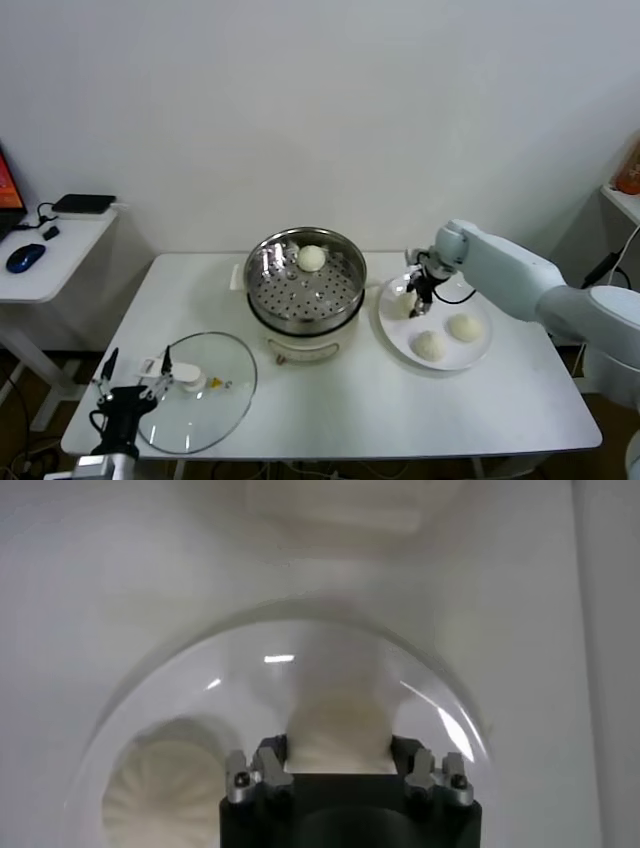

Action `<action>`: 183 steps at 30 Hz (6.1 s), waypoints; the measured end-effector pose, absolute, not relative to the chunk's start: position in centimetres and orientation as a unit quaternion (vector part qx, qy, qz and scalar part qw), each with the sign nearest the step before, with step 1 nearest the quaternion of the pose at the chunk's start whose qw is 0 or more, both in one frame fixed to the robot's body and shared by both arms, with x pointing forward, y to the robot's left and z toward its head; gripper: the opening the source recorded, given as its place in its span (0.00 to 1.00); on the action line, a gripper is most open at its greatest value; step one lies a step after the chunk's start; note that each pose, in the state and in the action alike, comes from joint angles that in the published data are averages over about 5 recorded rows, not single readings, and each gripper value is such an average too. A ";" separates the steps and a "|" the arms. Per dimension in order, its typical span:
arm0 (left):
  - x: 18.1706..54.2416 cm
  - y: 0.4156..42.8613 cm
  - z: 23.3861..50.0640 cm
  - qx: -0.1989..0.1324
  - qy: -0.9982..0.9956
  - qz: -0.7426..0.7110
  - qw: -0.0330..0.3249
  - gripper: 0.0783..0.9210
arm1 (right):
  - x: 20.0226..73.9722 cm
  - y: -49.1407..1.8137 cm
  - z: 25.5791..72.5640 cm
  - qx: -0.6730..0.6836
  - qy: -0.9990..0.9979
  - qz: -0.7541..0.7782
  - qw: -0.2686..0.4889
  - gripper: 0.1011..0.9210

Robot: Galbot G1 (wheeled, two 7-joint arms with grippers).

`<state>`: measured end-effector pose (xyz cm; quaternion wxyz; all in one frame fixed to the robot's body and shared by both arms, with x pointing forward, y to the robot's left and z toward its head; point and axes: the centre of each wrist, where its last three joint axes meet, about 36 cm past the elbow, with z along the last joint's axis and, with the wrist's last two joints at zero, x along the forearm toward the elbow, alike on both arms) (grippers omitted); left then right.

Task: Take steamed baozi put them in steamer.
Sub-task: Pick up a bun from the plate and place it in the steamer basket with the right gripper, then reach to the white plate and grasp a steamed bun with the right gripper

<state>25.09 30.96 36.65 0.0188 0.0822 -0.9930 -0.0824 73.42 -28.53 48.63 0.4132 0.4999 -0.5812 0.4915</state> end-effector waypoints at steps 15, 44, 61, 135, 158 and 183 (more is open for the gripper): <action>24.3 31.0 36.5 0.083 -0.993 -0.084 0.018 0.88 | 75.2 -25.8 62.3 0.508 -0.604 0.508 0.345 0.70; 23.7 30.5 37.8 0.076 -0.993 -0.092 0.004 0.88 | 73.3 -5.5 68.2 0.590 -0.580 0.491 0.273 0.71; 23.7 30.5 38.3 0.077 -0.993 -0.090 -0.001 0.88 | 72.9 0.1 60.9 0.607 -0.560 0.486 0.286 0.71; 24.9 31.2 38.6 0.077 -0.993 -0.087 0.002 0.88 | 71.5 -12.6 71.8 0.598 -0.543 0.517 0.282 0.88; 24.6 30.1 39.8 0.074 -0.993 -0.090 -0.001 0.88 | 66.5 -33.1 66.2 0.551 -0.532 0.528 0.367 0.88; 24.6 29.7 39.5 0.076 -0.993 -0.092 0.004 0.88 | 66.6 -32.3 51.0 0.566 -0.498 0.508 0.417 0.88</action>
